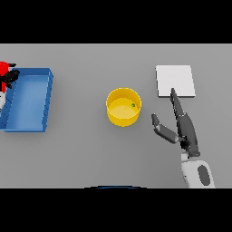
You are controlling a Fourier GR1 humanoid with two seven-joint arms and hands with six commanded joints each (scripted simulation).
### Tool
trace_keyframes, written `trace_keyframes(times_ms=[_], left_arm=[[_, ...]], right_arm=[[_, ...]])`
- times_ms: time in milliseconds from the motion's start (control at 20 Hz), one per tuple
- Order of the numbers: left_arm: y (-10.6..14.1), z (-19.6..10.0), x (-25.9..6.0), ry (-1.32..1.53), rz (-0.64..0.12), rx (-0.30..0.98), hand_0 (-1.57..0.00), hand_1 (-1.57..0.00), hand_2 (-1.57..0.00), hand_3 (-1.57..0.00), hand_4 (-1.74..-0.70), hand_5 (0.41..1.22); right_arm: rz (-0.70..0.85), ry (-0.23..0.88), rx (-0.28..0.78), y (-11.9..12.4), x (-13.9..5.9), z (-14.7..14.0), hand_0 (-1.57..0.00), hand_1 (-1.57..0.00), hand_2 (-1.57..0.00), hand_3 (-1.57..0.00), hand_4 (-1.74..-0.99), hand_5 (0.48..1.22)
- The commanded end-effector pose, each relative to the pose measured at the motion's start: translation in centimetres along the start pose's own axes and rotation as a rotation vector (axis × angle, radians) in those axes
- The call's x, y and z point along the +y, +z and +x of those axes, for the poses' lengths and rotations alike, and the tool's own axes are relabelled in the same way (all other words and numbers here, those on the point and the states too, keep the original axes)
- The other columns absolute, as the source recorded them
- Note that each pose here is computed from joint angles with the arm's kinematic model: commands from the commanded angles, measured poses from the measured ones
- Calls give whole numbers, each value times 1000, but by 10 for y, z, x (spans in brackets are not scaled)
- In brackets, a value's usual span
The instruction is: Pick up the red beaker and tilt it to pour out 1 green nut into yellow bowl. Pick up the yellow bowl and place it on the metallic measuring scale.
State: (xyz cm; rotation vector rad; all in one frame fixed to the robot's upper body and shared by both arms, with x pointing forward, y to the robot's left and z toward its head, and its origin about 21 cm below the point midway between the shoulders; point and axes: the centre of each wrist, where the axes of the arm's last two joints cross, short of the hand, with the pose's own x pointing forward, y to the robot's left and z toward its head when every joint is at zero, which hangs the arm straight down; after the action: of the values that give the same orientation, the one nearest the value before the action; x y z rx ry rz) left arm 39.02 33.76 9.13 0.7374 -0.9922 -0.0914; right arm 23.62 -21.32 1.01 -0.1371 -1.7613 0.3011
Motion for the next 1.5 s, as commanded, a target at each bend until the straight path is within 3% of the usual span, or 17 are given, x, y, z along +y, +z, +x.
trace_keyframes(times_ms=[0,50,100,150,200,300,450,700,900,1100,1250,1450], left_arm=[[6,-4,4,-11,-23,12,-1571,-1571,-1571,-1366,-1735,955],[14,-4,5,-36,-58,10,-1571,-1571,-1571,-1407,-1661,888],[19,-6,11,-42,-83,-12,-1571,-1571,-1571,-1368,-1493,827],[24,-9,12,-88,-124,-53,-1571,-1545,-1489,-1238,-1311,774],[27,-8,14,-123,-165,-89,-1495,-1380,-1311,-1098,-1155,740],[31,-8,22,-128,-253,-113,-1003,-883,-839,-707,-933,697],[32,-15,24,-205,-290,-96,-513,-452,-429,-361,-785,656],[24,-19,17,-239,-253,-110,-167,-147,-140,-118,-724,647],[24,-11,15,-219,-203,-150,-68,-60,-57,-48,-708,658],[24,-12,18,-182,-180,-197,-27,-24,-23,-19,-713,685],[26,-11,16,-164,-188,-207,-13,-12,-11,-9,-719,676],[27,-12,11,-151,-214,-217,-5,-4,-4,-3,-719,665]], right_arm=[[0,3,-5,-1,-5,1,1,1,1,1,-1168,679],[-2,2,0,-2,-4,0,1,1,1,1,-1165,678],[9,5,-9,0,-1,1,1,1,1,1,-1165,675],[4,11,-3,-1,-2,1,1,1,1,1,-1163,671],[2,14,2,-4,-1,1,1,1,1,1,-1159,669],[11,16,4,-1,4,-3,1,1,1,1,-1162,671],[12,14,-17,-1,0,-1,1,1,1,1,-1147,680],[13,18,-2,-3,0,0,1,1,1,1,-1164,688],[5,59,20,0,-1,1,1,1,1,1,-1175,672],[141,153,-32,-8,1,8,1,1,1,1,-1137,717],[312,372,-53,-28,-11,20,1,1,1,1,-1190,716],[550,700,-159,-58,2,40,1,1,1,1,-1222,701]])
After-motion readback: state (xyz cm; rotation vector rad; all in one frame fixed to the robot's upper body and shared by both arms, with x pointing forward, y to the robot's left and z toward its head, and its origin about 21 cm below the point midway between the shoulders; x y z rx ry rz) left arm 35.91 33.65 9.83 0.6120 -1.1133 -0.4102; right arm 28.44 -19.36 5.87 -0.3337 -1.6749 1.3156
